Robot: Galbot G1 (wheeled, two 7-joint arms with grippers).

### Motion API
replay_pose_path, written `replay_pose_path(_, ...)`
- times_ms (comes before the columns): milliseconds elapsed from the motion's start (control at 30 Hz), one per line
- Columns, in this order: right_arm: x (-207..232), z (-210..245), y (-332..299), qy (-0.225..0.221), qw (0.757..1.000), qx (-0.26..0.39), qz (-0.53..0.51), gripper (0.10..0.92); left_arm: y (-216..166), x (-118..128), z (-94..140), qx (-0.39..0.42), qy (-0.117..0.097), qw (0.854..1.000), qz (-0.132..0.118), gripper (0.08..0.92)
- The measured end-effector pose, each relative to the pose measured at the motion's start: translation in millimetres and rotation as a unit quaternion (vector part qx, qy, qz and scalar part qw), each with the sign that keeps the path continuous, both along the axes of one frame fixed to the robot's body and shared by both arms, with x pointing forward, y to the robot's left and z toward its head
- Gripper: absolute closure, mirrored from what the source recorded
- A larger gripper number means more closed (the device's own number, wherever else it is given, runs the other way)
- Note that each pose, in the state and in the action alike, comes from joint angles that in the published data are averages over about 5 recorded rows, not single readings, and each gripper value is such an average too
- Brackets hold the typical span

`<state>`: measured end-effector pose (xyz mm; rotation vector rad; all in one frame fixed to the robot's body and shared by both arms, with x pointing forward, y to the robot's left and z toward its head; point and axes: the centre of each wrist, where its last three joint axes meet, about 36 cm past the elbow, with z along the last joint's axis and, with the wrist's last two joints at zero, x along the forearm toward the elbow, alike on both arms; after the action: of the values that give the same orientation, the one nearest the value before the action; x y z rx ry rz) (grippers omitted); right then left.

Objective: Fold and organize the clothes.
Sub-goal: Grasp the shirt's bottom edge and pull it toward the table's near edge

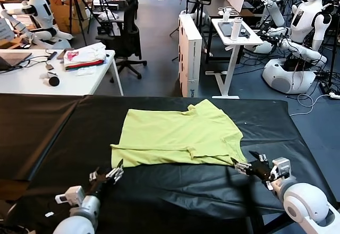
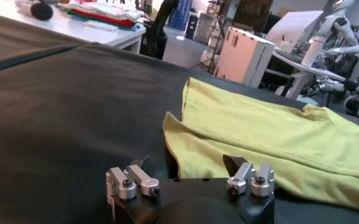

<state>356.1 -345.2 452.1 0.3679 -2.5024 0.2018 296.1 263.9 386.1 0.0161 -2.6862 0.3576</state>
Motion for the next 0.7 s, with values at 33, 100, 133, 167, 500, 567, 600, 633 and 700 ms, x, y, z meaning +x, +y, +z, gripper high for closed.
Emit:
replay_pose_path(33, 0, -1, 0, 0.001, 1.0, 0.0, 0.0, 0.354, 0, 0, -1, 0.0, 0.001, 1.0, 0.0, 0.355)
replay_pose_path(100, -1, -2, -1, 0.004, 1.0, 0.0, -0.001, 0.437, 0, -1, -2, 0.0, 0.003, 1.0, 0.0, 0.482)
replay_pose_path(133, -2, -3, -1, 0.006, 1.0, 0.001, -0.001, 0.487, 0, -2, -2, 0.0, 0.004, 1.0, 0.0, 0.533)
replay_pose_path(167, -2, -3, -1, 0.007, 1.0, 0.002, -0.002, 0.556, 0, -3, -3, 0.001, 0.004, 1.0, 0.0, 0.581)
replay_pose_path(500, -5, 7, -2, 0.029, 0.999, 0.011, -0.018, 0.884, 7, -10, 5, 0.015, 0.002, 1.0, -0.009, 0.851)
replay_pose_path(567, -4, 12, -2, 0.035, 0.999, 0.013, -0.023, 0.884, 11, -13, 7, 0.021, 0.002, 1.0, -0.01, 0.851)
replay_pose_path(600, -4, 14, -2, 0.039, 0.999, 0.013, -0.025, 0.884, 13, -14, 9, 0.025, 0.002, 1.0, -0.011, 0.851)
replay_pose_path(633, -4, 16, -2, 0.044, 0.999, 0.013, -0.028, 0.884, 15, -15, 10, 0.028, 0.003, 1.0, -0.012, 0.851)
replay_pose_path(700, -5, 19, -2, 0.055, 0.998, 0.011, -0.034, 0.884, 19, -18, 12, 0.036, 0.004, 0.999, -0.014, 0.851)
